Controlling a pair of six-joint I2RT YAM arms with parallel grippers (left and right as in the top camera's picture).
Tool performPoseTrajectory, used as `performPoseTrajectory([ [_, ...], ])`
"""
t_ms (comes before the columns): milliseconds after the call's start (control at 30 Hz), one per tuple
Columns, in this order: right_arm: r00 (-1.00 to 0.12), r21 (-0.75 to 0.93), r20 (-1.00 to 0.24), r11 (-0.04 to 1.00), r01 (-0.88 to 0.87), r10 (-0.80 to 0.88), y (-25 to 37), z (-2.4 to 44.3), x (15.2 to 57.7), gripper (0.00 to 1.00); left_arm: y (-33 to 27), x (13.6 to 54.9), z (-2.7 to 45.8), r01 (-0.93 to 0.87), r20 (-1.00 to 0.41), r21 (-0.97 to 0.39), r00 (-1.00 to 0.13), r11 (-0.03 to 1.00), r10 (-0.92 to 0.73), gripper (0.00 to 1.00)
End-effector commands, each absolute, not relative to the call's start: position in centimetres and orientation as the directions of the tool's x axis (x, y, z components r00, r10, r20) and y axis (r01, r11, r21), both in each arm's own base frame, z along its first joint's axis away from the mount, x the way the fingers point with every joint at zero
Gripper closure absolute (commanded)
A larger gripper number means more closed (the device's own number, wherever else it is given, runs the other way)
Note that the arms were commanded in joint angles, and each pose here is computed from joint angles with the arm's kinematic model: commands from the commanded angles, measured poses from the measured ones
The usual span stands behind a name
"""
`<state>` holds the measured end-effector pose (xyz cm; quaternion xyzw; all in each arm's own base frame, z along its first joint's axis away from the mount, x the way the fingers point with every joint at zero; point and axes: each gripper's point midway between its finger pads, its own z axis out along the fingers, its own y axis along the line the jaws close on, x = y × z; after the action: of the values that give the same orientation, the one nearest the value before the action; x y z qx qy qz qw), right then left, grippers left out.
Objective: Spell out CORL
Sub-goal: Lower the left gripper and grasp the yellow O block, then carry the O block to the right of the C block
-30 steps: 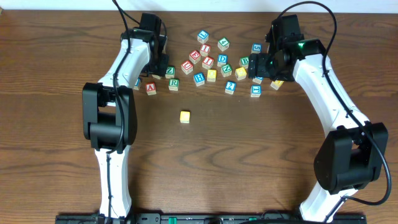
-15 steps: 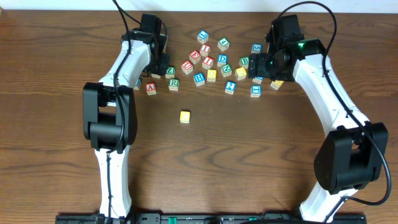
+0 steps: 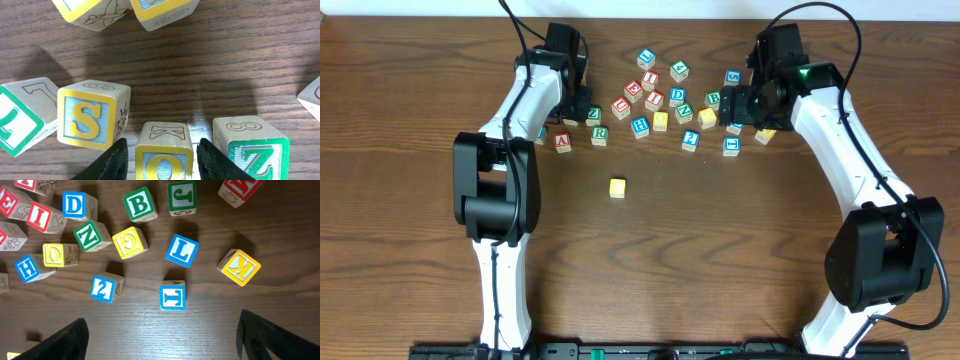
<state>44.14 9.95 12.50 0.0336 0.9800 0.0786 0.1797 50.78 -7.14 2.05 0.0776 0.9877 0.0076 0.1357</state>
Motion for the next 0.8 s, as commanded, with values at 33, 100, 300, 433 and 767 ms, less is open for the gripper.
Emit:
performPoseTrajectory([
  [33,-0.935,0.153,-0.344,0.988,0.032,0.084,10.1,12.3,44.0,0.09,-6.8,50.2,0.8,0.119,-0.236,0.031,-0.964,0.992,0.123,0.56],
  [100,-0.935,0.153,-0.344,0.988,0.032,0.084,10.1,12.3,44.0,0.09,-6.8,50.1,0.7,0.118,-0.233,0.031,-0.965,0.993,0.122,0.56],
  [300,-0.935,0.154,-0.344,0.988,0.032,0.084,10.1,12.3,44.0,0.09,-6.8,49.8,0.2,0.112,-0.228,0.029,-0.967,0.993,0.115,0.61],
  [433,-0.936,0.154,-0.343,0.988,0.031,0.083,10.2,12.3,44.0,0.09,-6.8,50.2,0.3,0.111,-0.243,0.029,-0.963,0.993,0.115,0.72],
  [767,-0.934,0.154,-0.347,0.988,0.031,0.084,10.2,12.3,44.1,0.09,-7.2,50.5,9.3,0.082,-0.378,0.011,-0.922,0.997,0.08,0.78],
])
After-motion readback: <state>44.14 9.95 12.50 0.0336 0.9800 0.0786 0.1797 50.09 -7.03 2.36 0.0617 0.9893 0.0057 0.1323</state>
